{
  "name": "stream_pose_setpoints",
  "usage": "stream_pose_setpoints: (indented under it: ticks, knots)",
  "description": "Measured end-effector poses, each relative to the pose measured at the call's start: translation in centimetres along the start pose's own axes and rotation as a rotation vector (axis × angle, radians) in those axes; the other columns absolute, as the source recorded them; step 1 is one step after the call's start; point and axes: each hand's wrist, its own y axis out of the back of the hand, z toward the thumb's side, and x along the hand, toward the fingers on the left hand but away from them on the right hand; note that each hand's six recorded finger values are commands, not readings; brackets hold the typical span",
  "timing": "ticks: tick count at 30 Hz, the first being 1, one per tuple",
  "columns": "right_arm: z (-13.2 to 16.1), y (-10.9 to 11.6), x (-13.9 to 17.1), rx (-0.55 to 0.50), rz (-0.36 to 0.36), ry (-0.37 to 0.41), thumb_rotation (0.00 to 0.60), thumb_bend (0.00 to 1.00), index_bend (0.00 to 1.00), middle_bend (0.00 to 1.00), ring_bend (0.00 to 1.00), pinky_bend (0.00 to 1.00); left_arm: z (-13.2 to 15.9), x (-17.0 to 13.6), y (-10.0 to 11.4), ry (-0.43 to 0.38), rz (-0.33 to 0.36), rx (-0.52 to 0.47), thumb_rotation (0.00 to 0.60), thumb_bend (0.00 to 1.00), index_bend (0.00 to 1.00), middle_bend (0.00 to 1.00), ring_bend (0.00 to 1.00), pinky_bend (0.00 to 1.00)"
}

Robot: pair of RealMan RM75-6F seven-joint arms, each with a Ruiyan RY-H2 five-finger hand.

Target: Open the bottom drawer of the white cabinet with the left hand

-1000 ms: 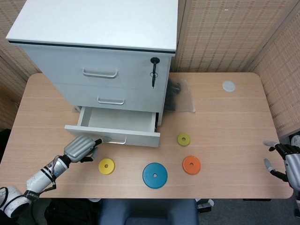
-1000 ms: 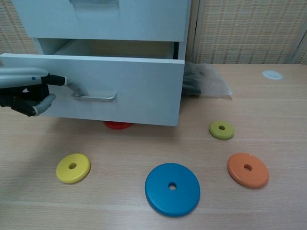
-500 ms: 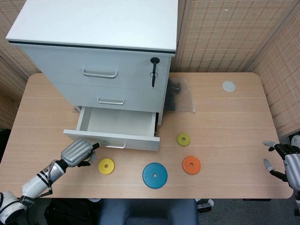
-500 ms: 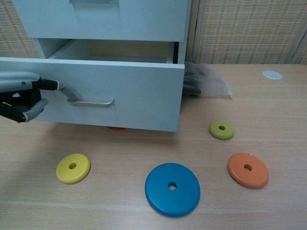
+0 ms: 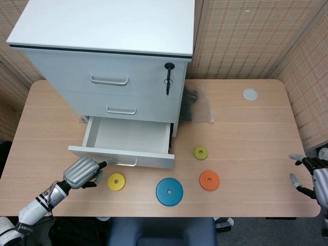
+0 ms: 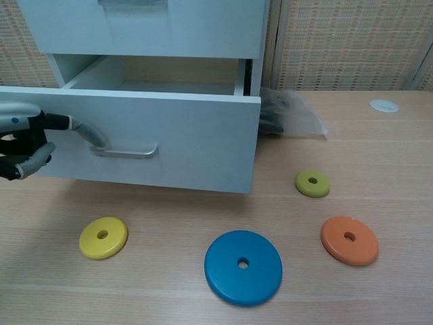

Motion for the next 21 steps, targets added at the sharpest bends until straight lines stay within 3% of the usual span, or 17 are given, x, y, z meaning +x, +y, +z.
stream_pose_setpoints:
  ticks: [8,12,17,21]
  knots:
    - [-0.1,0.1,-0.1,-0.001,-0.004,0.000,0.600,0.31,0.31,0.44,0.39,0.39,0.7,-1.0,1.3,-0.034,0.094,-0.012,0.600,0.76,0.19,0.86,0.90,1.00]
    - [-0.3,0.1,-0.1,-0.001,-0.006,-0.004,0.600,0.30,0.31,0.44,0.39,0.39,0.3,-2.2,1.6,-0.015,0.125,-0.012,0.600,0.76,0.29,0.80,0.82,1.00]
    - [-0.5,-0.3,-0.2,-0.013,0.016,-0.005,0.600,0.19,0.31,0.44,0.39,0.39,-1.3,-4.1,1.1,0.082,0.141,-0.002,0.600,0.70,0.48,0.74,0.73,0.97]
    - [-0.6,-0.8,-0.4,-0.019,0.039,-0.004,0.600,0.18,0.31,0.44,0.39,0.39,-3.2,-6.2,0.6,0.197,0.166,-0.009,0.600,0.67,0.53,0.70,0.68,0.90]
